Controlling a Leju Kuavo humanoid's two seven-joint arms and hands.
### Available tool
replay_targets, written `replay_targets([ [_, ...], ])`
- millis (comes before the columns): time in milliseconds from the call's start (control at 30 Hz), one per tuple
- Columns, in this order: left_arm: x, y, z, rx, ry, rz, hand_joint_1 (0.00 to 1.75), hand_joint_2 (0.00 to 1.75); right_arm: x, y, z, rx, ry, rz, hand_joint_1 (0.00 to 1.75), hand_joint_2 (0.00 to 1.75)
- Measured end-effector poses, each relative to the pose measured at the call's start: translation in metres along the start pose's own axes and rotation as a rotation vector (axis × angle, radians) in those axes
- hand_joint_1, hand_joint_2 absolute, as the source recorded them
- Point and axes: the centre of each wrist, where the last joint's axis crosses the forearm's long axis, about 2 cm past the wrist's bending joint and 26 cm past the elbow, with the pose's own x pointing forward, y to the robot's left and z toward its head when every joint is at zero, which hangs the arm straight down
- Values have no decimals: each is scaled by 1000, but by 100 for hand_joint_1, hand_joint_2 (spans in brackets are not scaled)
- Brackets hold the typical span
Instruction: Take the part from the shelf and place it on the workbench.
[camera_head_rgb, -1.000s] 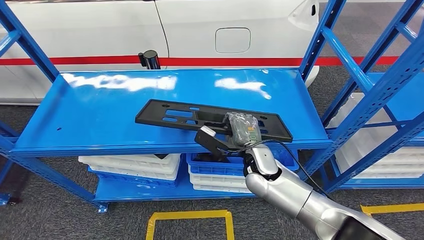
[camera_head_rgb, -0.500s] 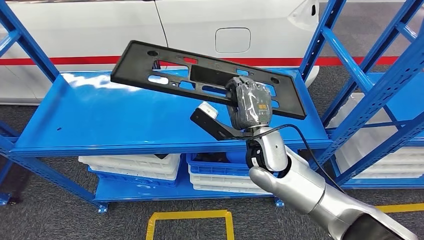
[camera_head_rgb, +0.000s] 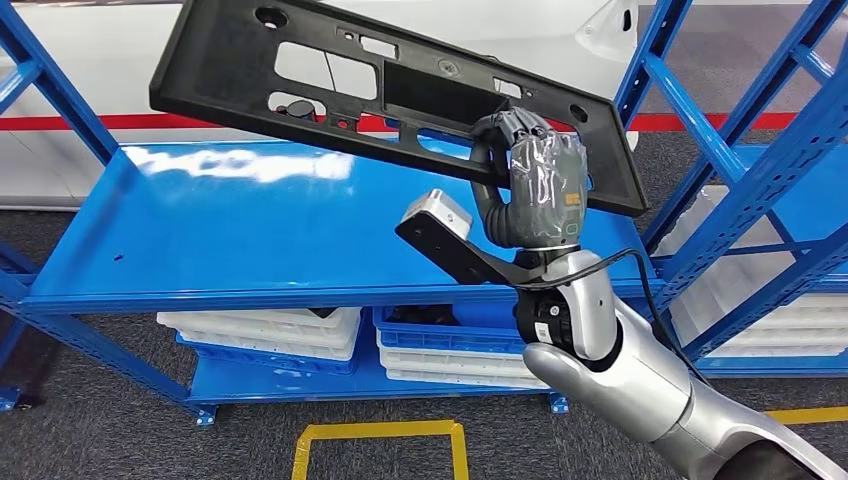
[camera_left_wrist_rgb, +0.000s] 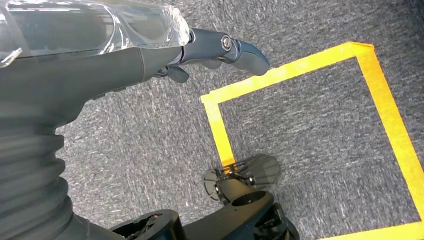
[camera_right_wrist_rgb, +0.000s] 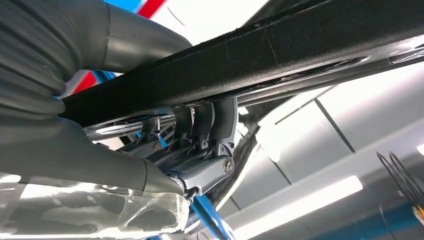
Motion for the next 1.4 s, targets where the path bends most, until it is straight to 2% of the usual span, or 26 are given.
replay_targets([
  [467,2,0,-1,-18,-28,9,0,175,2,-28,5,-117,-24,-67,175,175],
  [867,1,0,0,-28,-34,1,0,175,-5,-31,12,-155,-11,-129,175,175],
  [1067,1,-1,0,-30,-35,-1,0,175,-7,-29,15,-109,7,-178,175,175],
  [1400,0,-1,0,-34,-42,-6,0,175,-11,-32,17,-106,-28,-98,175,175],
])
